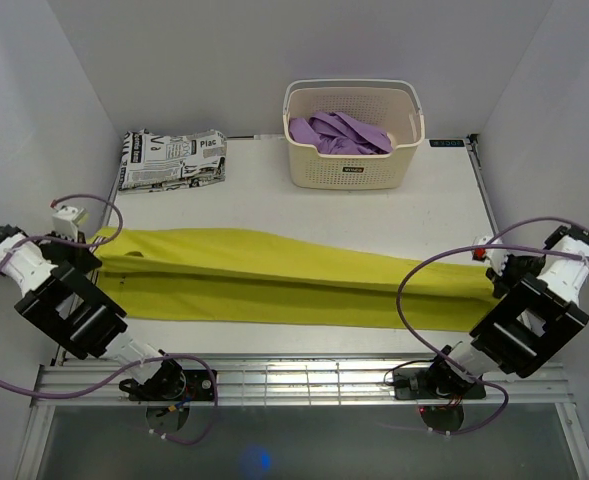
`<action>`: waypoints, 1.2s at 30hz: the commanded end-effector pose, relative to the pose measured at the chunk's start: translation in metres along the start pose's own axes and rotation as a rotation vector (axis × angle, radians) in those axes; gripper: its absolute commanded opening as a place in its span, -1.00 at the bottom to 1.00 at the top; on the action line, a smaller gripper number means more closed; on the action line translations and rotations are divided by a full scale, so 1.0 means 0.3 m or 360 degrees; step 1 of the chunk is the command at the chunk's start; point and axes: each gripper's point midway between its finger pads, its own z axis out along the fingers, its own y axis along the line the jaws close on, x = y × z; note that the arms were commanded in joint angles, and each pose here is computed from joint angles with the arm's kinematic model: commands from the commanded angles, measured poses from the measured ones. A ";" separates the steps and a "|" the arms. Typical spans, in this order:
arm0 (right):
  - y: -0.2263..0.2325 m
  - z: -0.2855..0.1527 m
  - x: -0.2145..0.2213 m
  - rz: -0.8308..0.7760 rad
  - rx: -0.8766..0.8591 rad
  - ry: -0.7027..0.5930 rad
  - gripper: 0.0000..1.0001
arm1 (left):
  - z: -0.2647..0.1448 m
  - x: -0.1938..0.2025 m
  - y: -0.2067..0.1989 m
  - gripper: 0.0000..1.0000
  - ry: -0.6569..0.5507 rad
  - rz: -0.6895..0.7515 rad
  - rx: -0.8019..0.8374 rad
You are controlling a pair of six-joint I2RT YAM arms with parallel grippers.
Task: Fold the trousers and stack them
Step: Fold the trousers
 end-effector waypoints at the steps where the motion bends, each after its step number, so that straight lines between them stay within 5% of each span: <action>1: 0.032 0.047 0.194 -0.0199 -0.0007 0.0305 -0.84 | -0.071 0.189 0.069 -1.00 0.0192 0.0262 -0.0174; 6: 0.095 0.197 0.211 -0.0145 -0.0050 0.0316 -0.84 | 0.079 0.440 -0.019 -1.00 0.0376 0.0142 -0.0099; 12: 0.118 0.234 0.222 -0.0110 -0.0071 0.0333 -0.84 | 0.129 0.579 -0.064 -1.00 0.0544 0.0126 -0.0048; 23: -0.044 0.140 0.142 0.0054 0.0040 0.0200 -0.84 | 0.103 0.325 0.030 -1.00 0.0308 0.0117 -0.0122; 29: -0.039 0.105 0.108 -0.0012 0.0048 0.0170 -0.84 | 0.118 0.355 0.041 -1.00 0.0368 0.0098 -0.0113; 33: 0.041 0.168 0.188 -0.0150 0.0018 0.0346 -0.84 | 0.129 0.398 0.025 -1.00 0.0417 0.0116 -0.0105; 36: 0.091 0.167 0.190 -0.0089 -0.0023 0.0361 0.02 | 0.124 0.418 0.025 -1.00 0.0461 0.0152 -0.0103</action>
